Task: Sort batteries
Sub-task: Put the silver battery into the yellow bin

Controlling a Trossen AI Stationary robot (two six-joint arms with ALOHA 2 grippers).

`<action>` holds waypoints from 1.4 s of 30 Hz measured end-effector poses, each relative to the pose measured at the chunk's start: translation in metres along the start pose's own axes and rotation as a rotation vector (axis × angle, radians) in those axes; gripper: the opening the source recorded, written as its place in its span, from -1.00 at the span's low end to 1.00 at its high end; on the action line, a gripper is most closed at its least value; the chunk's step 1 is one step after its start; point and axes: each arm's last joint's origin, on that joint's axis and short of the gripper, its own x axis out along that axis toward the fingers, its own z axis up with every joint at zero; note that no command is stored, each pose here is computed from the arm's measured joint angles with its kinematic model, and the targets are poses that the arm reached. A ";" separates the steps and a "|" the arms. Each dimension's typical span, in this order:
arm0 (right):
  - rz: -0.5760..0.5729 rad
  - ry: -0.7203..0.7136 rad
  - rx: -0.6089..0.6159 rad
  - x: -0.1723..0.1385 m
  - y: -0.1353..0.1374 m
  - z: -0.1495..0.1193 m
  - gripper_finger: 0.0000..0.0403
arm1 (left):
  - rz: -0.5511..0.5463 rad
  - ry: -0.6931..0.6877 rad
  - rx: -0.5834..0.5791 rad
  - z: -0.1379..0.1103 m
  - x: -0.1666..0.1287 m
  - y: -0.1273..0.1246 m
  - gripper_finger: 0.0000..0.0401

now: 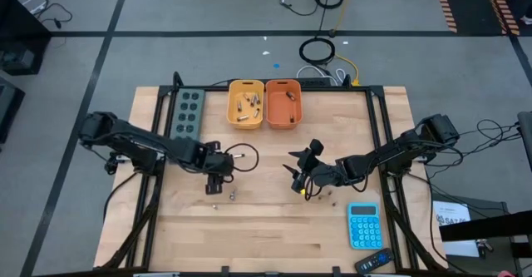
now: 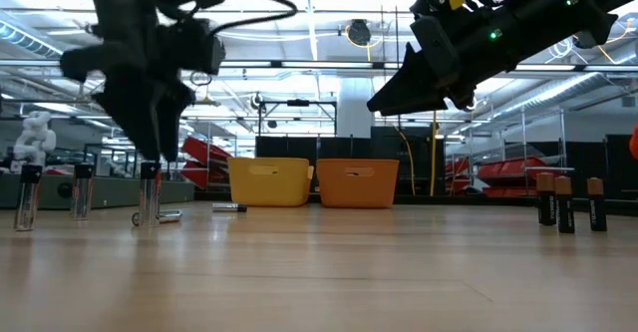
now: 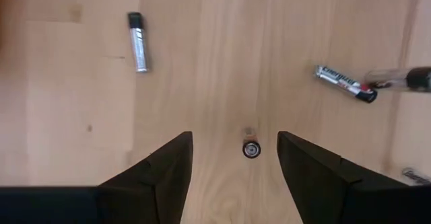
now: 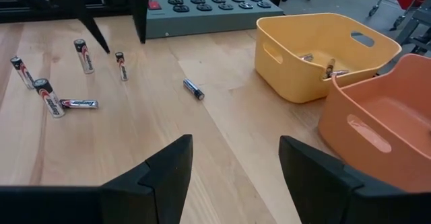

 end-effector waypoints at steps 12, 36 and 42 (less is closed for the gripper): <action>-0.003 0.000 -0.001 0.000 0.000 0.000 0.05 | -0.043 0.023 -0.013 -0.016 0.022 -0.001 0.12; -0.003 0.000 0.001 0.000 0.000 0.000 0.05 | -0.034 -0.094 0.061 0.006 0.005 0.005 -0.83; -0.002 -0.003 0.005 0.000 0.000 0.000 0.05 | 0.229 -0.285 0.097 0.039 -0.015 0.040 -0.83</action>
